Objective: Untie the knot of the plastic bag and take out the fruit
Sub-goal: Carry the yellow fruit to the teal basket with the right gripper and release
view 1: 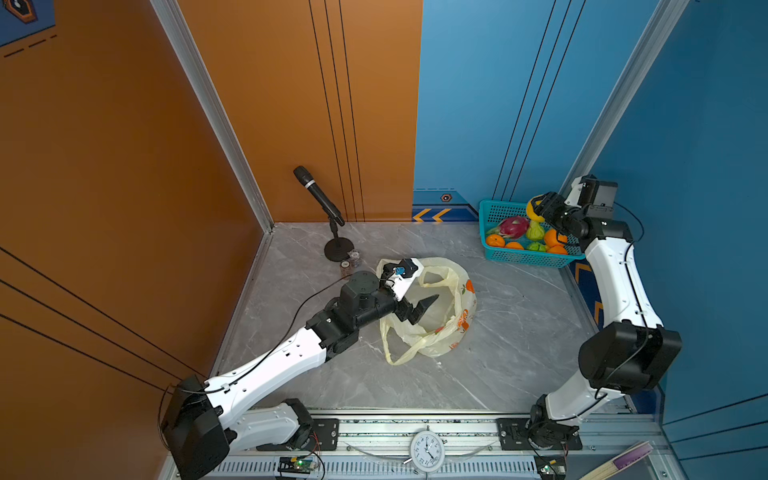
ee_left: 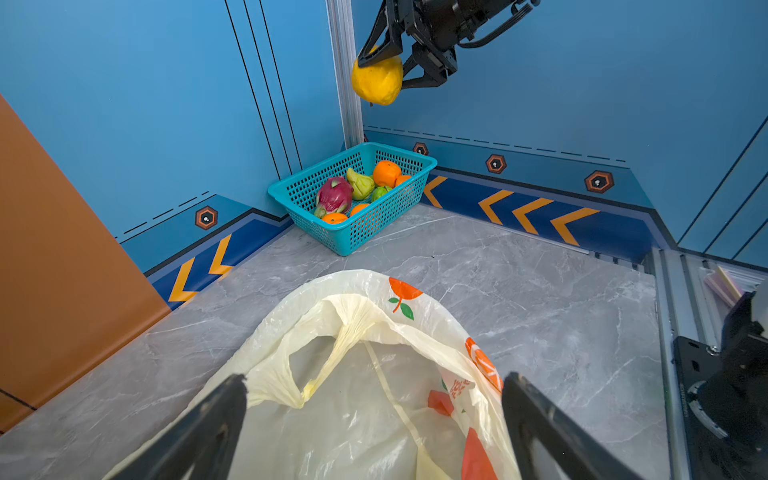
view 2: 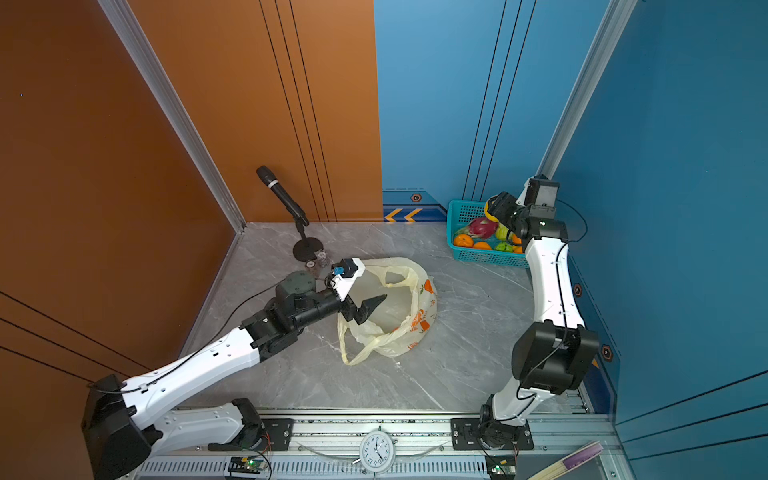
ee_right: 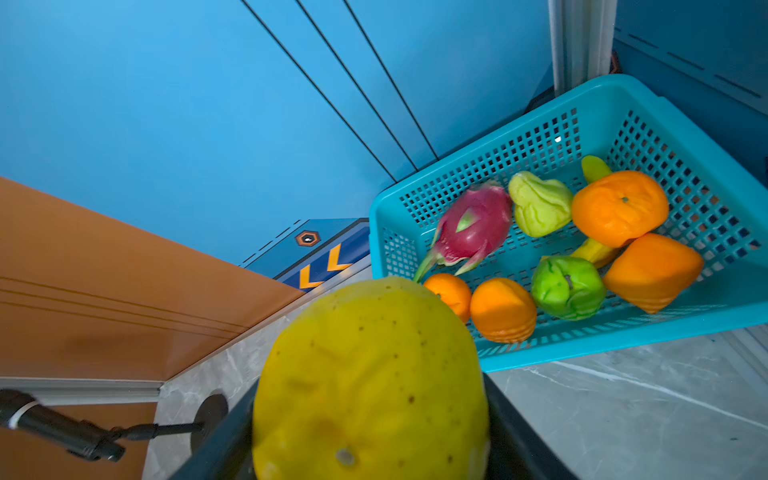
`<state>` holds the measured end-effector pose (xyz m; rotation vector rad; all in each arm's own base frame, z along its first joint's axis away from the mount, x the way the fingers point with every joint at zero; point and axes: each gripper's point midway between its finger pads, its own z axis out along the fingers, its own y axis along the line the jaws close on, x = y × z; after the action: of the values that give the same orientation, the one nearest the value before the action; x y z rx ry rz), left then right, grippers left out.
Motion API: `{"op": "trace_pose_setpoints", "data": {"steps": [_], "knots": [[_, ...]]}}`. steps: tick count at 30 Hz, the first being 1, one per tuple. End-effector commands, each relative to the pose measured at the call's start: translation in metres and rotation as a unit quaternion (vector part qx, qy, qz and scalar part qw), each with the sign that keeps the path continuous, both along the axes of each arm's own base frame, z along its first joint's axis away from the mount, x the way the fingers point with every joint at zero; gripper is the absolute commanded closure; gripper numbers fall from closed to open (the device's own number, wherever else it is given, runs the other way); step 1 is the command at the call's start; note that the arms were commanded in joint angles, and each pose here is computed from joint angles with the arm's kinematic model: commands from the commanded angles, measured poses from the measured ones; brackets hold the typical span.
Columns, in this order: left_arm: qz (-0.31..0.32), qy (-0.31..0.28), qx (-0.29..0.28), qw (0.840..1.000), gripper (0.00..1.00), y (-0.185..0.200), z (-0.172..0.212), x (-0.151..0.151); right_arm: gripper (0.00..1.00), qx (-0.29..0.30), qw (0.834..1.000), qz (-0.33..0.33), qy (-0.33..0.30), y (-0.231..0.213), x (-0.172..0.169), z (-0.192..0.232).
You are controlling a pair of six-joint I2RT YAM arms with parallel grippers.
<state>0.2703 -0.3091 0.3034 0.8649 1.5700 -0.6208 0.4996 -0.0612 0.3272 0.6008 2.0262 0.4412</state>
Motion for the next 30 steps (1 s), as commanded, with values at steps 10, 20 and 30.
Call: {"op": "trace_pose_setpoints", "data": {"steps": [10, 20, 30], "knots": [[0.016, -0.035, 0.04, 0.998, 0.04, 0.013, 0.007, -0.002, 0.56, -0.079, 0.99, -0.029, 0.109, -0.054, 0.044, -0.063], [0.021, -0.026, 0.044, 0.998, 0.04, 0.019, 0.004, -0.006, 0.56, -0.084, 0.983, -0.053, 0.151, -0.074, 0.092, -0.129], [0.047, -0.015, 0.044, 0.998, 0.04, 0.031, 0.01, -0.01, 0.56, -0.072, 0.98, -0.05, 0.179, -0.079, 0.115, -0.183]]}}
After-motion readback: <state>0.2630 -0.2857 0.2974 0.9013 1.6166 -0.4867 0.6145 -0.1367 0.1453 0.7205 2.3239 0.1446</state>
